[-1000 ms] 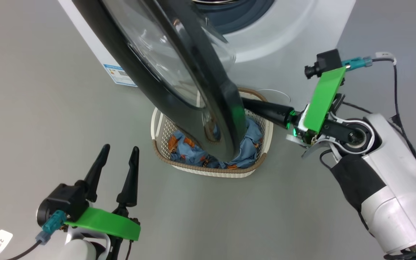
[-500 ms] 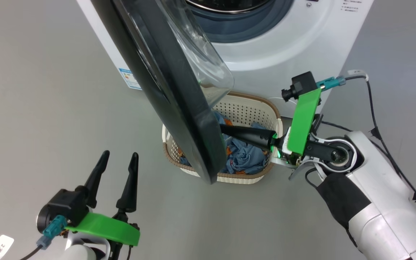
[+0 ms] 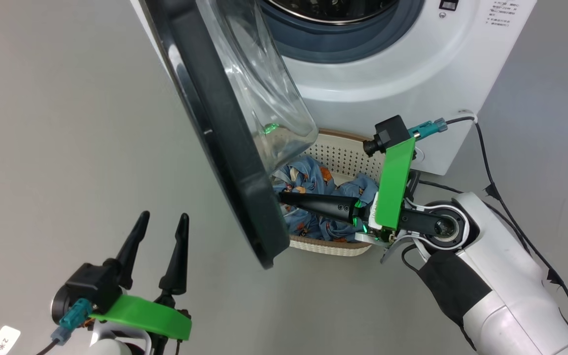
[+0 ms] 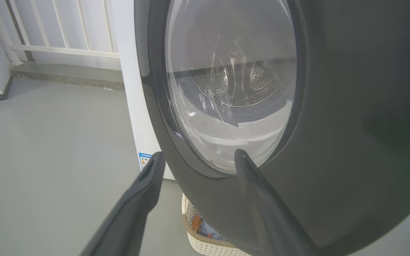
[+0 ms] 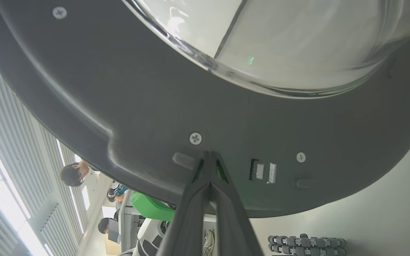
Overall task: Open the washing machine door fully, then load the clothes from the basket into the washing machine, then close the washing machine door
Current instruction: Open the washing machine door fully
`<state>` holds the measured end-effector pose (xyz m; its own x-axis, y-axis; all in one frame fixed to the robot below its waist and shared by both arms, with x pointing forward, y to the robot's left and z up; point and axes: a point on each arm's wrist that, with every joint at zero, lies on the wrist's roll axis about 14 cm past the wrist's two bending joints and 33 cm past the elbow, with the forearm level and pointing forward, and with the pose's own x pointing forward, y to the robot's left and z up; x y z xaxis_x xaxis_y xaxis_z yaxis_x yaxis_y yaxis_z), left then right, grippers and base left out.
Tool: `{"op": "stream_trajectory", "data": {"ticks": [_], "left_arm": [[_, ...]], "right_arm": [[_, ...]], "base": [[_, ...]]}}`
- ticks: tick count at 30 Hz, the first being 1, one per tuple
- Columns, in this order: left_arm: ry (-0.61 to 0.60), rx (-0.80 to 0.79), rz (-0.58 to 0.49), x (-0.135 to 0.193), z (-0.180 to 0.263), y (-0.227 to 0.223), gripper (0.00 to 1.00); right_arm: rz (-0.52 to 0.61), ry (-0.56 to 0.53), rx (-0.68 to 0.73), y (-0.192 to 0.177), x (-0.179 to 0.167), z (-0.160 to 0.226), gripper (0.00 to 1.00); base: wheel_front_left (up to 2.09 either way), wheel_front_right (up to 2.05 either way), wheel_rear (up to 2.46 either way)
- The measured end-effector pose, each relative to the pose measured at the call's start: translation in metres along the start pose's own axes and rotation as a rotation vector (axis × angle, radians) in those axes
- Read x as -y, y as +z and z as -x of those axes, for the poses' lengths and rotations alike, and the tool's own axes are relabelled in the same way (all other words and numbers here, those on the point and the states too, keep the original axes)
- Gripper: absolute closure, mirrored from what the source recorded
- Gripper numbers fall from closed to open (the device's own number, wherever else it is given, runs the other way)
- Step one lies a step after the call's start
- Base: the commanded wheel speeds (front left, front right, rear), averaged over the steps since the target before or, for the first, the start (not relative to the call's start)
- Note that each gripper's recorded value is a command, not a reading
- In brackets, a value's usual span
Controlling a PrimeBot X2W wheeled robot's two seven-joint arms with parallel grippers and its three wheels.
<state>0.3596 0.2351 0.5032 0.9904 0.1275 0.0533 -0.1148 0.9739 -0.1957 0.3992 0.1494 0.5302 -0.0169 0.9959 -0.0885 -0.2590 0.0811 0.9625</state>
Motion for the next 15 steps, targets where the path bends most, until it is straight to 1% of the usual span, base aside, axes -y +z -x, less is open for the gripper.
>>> {"op": "stream_trajectory", "data": {"ticks": [5, 10, 11, 12, 13, 14, 15], "left_arm": [[0.003, 0.004, 0.003, -0.001, 0.000, 0.001, 0.00], [-0.012, 0.001, 0.008, 0.004, -0.001, 0.000, 0.00], [-0.017, 0.000, 0.007, 0.005, -0.001, -0.001, 0.00], [-0.023, -0.002, 0.006, 0.006, -0.001, -0.001, 0.00], [-0.029, -0.003, 0.002, 0.006, -0.002, -0.001, 0.00], [-0.035, -0.002, 0.000, 0.007, -0.002, -0.001, 0.00], [-0.041, -0.002, -0.001, 0.008, -0.002, -0.001, 0.00]], "right_arm": [[0.008, 0.014, 0.008, -0.001, -0.006, 0.000, 1.00], [0.017, 0.007, 0.067, 0.007, -0.010, 0.009, 1.00], [0.020, 0.002, 0.084, 0.009, -0.009, 0.012, 0.91], [0.024, -0.004, 0.101, 0.011, -0.009, 0.015, 0.72], [0.026, -0.007, 0.121, 0.013, -0.009, 0.019, 0.57], [0.023, -0.011, 0.143, 0.015, -0.008, 0.024, 0.44], [0.022, -0.016, 0.162, 0.017, -0.007, 0.029, 0.20]], "base": [[0.00, 0.00, 0.00], [0.00, 0.00, 0.00], [0.00, 0.00, 0.00], [0.00, 0.00, 0.00], [0.00, 0.00, 0.00], [0.00, 0.00, 0.00], [0.00, 0.00, 0.00]]}}
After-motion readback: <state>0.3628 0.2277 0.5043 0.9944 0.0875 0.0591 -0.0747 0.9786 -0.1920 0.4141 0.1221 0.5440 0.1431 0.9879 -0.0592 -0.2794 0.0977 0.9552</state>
